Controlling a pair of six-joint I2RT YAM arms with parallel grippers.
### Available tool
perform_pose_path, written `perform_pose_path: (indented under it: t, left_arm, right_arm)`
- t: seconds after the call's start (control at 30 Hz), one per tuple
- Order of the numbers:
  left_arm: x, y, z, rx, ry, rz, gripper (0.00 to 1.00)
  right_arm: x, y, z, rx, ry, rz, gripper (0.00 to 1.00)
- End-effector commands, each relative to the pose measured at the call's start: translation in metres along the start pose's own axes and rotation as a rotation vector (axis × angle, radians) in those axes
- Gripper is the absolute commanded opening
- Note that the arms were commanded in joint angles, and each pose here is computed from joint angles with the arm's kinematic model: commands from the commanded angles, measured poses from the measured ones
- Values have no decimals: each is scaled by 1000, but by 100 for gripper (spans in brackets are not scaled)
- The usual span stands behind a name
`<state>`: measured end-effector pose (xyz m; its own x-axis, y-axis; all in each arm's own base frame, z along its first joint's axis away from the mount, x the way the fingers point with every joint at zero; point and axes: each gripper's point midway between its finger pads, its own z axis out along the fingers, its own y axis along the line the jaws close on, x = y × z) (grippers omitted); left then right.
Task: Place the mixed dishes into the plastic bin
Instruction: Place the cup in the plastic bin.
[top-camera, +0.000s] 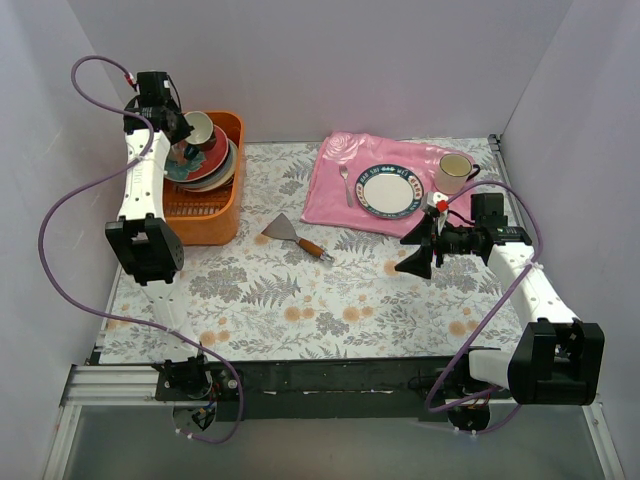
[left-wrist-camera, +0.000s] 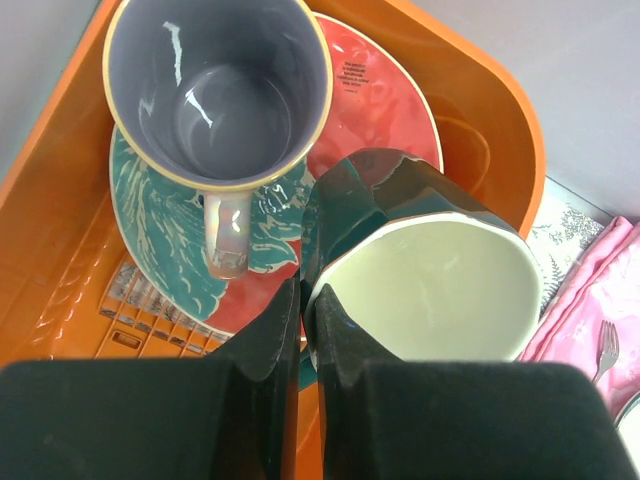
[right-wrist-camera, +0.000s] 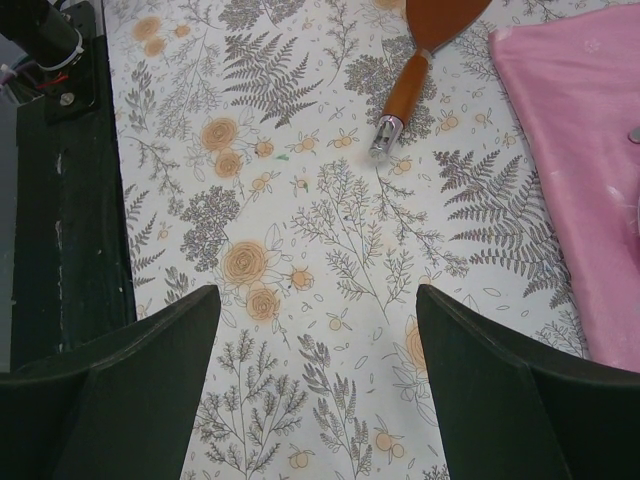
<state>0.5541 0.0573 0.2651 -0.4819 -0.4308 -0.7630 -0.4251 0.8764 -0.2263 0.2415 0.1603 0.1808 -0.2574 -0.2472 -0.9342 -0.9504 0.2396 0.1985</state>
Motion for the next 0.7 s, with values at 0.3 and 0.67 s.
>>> perform_pose_path:
  t: [0.3,0.67]
  left_arm:
    - [-32,-8,-13,34,-109,-47,0]
    - [-15,-3,-2,16,-59,-43,0]
  right_arm:
    - [-6,5,-1,-12,-32,-27,87]
    - [-3,5,-1,-10,-31,-19,87]
